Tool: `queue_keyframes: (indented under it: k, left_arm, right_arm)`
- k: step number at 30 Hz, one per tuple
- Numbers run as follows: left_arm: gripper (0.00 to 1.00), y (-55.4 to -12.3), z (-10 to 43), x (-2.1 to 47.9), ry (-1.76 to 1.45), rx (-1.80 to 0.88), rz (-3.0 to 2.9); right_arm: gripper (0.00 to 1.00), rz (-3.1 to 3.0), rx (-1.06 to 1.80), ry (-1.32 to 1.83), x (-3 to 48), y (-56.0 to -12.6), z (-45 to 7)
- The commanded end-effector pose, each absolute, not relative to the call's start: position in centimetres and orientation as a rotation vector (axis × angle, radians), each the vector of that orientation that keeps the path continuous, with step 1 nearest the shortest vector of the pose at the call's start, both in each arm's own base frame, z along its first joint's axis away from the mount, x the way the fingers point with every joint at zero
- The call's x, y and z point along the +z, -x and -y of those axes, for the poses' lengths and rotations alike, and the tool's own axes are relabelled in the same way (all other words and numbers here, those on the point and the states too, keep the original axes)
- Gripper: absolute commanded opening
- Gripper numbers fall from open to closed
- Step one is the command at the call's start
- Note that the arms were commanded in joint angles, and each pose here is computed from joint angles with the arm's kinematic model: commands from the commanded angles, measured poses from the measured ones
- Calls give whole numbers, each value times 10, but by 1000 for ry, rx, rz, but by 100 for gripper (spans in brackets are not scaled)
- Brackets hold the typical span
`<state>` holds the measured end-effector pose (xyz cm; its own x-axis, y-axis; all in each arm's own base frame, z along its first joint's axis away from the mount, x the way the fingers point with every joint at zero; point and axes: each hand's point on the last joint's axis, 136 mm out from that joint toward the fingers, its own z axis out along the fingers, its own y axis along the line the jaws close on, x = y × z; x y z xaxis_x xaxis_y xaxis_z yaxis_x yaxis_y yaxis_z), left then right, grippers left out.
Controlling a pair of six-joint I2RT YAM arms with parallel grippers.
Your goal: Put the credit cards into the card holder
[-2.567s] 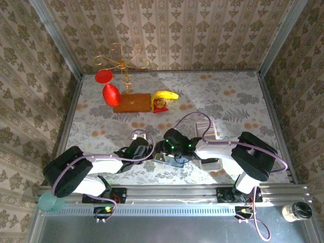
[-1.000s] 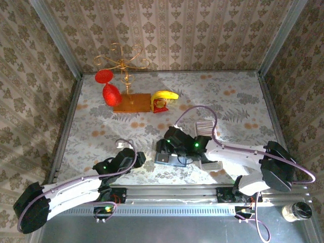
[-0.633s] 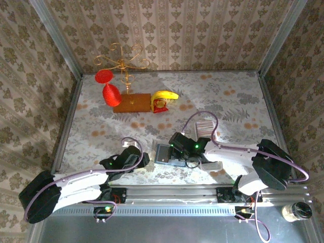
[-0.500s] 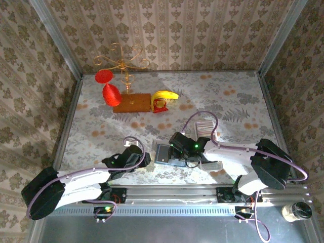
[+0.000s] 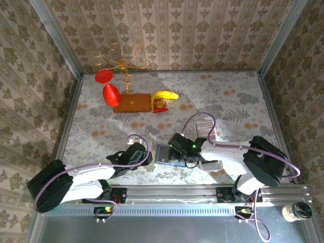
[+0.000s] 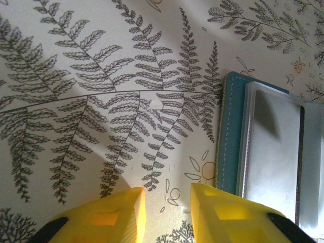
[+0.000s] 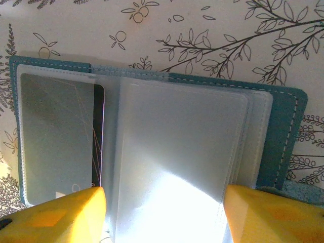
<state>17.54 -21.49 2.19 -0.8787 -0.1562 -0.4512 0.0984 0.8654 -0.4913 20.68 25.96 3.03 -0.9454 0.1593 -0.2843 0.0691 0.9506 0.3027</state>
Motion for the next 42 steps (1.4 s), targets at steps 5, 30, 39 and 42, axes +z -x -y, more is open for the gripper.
queue_keyframes:
  k: [5,30,39,42]
  left_arm:
    - [28,-170,249,29,-48,-865,-2547]
    - [22,-165,257,19,-66,-872,-2577]
    - [19,-165,254,18,-41,-864,-2573]
    - [20,-166,248,20,-23,-851,-2561]
  right_arm:
    - [65,-2832,378,-180,14,-204,-255]
    - [79,-2693,625,-153,67,-218,-286]
    - [78,-2659,724,-125,80,-221,-306]
    - [78,-2628,801,-114,89,-223,-321]
